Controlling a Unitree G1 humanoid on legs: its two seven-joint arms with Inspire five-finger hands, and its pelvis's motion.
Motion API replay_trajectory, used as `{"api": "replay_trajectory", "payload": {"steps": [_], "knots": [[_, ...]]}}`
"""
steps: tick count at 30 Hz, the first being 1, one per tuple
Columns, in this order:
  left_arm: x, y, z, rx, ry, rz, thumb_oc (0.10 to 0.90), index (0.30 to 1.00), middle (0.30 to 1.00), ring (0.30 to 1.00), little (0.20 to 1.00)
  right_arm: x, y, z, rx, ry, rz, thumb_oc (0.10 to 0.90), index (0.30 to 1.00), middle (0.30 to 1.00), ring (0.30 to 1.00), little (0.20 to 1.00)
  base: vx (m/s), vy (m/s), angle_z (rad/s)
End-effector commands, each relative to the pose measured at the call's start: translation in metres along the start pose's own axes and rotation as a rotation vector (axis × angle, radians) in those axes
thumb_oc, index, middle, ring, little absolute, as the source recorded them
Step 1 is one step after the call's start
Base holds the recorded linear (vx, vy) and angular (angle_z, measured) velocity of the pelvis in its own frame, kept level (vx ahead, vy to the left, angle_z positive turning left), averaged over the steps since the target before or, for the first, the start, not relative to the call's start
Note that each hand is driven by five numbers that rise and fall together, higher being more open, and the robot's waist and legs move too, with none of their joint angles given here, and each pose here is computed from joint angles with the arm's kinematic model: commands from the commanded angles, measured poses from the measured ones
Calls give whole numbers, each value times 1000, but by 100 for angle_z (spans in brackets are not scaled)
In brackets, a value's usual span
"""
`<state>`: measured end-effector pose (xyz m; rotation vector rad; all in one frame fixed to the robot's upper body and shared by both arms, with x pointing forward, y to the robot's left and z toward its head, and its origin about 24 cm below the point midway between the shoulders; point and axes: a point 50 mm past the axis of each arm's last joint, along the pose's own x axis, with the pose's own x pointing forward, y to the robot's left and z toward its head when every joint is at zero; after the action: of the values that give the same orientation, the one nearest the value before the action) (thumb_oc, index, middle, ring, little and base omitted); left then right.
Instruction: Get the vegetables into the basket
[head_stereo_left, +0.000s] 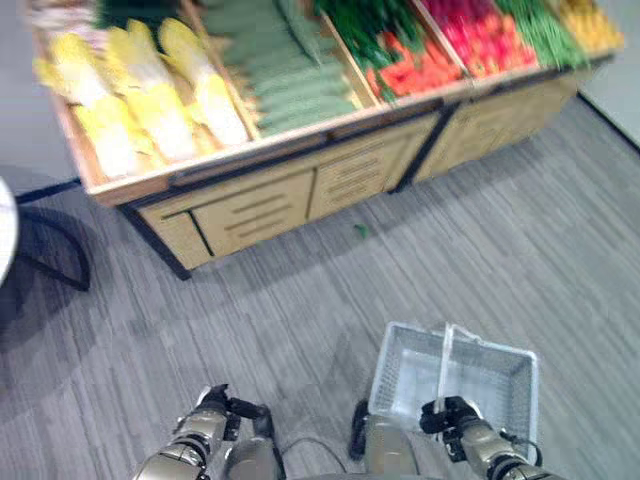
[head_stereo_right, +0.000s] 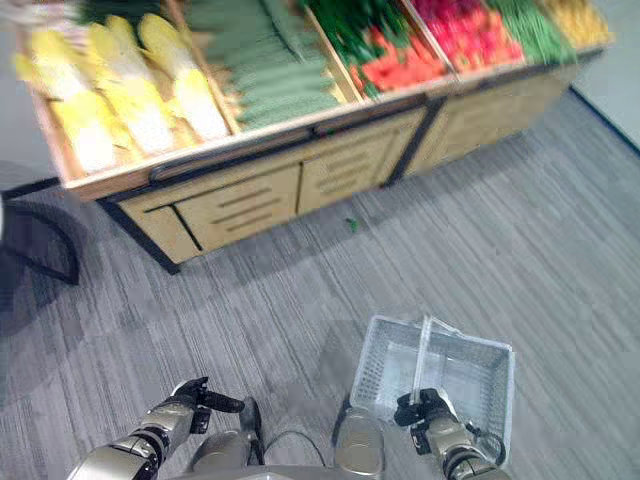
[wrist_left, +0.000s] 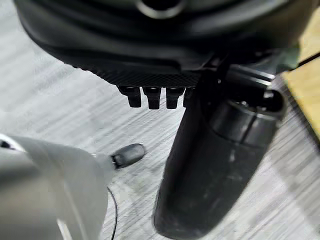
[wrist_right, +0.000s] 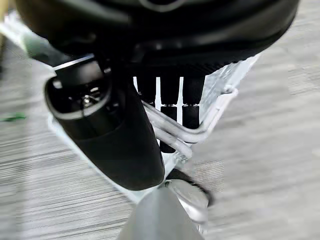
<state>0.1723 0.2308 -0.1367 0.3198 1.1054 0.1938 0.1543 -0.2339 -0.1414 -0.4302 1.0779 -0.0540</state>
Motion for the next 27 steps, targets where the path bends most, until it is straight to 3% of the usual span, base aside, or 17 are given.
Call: {"api": "replay_trajectory", "payload": {"steps": [1,9,27], "knots": [[1,7,12,-43,-28,28,900,1000,1000,1000,1000,-1,2,-9,-65,22,27,400,300,300,300,300,196,-141,60],[0,3,-3,-36,19,21,900,1000,1000,1000,1000,-3,4,-17,-89,34,42,400,300,300,300,300,58,-77,76],[-6,-34,-15,-52,59,-102,900,1000,1000,1000,1000,-5,-16,-39,-144,112,0,400,300,300,300,300,69,-207,29]]}}
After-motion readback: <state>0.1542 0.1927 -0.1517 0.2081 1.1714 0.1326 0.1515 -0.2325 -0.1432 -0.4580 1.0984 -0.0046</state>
